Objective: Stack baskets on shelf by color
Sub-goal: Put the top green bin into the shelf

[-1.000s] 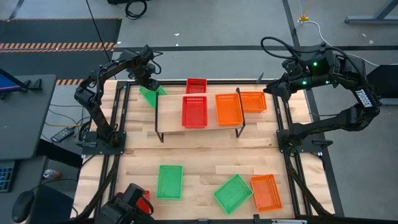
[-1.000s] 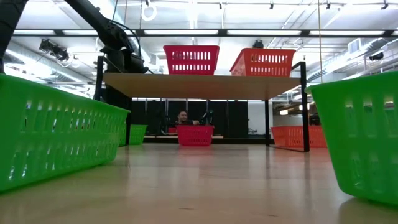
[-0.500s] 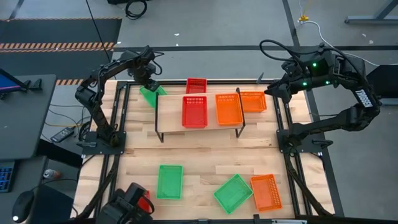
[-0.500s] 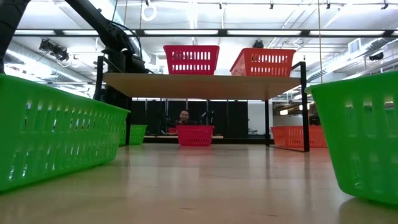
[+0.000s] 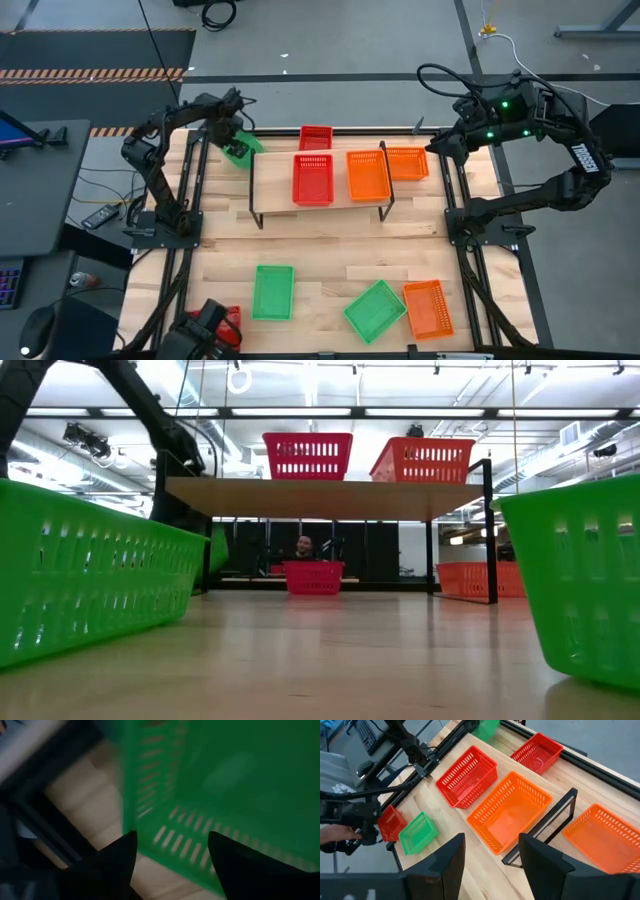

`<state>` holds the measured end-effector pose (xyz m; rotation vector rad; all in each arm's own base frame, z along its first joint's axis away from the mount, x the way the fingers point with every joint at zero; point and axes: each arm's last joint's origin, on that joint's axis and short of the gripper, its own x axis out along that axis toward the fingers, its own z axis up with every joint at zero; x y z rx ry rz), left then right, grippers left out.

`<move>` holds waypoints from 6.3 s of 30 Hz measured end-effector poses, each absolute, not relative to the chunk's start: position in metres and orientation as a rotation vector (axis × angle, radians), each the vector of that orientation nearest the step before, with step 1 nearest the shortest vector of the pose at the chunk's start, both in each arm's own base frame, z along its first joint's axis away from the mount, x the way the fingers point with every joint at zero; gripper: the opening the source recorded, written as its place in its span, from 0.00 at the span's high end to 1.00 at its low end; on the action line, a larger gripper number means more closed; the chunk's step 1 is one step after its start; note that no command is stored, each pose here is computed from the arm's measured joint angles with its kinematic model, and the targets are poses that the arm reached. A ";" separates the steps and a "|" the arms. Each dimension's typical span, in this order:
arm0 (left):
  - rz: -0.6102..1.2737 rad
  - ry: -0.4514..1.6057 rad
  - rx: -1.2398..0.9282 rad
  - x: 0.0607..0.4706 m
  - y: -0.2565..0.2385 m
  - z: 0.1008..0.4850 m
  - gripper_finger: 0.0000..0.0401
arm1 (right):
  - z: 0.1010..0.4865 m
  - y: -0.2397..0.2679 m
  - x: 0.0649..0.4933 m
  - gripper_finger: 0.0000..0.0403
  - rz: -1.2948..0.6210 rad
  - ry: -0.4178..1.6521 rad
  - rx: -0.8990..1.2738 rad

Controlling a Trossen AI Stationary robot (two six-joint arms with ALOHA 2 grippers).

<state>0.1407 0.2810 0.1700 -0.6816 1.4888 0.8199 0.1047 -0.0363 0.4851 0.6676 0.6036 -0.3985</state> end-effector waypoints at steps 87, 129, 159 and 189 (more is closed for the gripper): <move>0.091 1.786 -0.222 0.180 0.232 0.202 0.53 | 0.493 -0.037 0.106 0.53 -0.326 0.521 0.681; 0.069 1.707 0.009 0.200 0.236 0.203 0.81 | 0.491 -0.035 0.104 0.53 -0.307 0.557 0.712; -0.098 1.678 0.000 0.195 0.260 0.167 0.70 | 0.485 -0.034 0.100 0.53 -0.326 0.631 0.730; 0.599 1.606 -0.138 0.211 0.296 0.291 0.98 | 0.485 -0.034 0.099 0.53 -0.324 0.640 0.615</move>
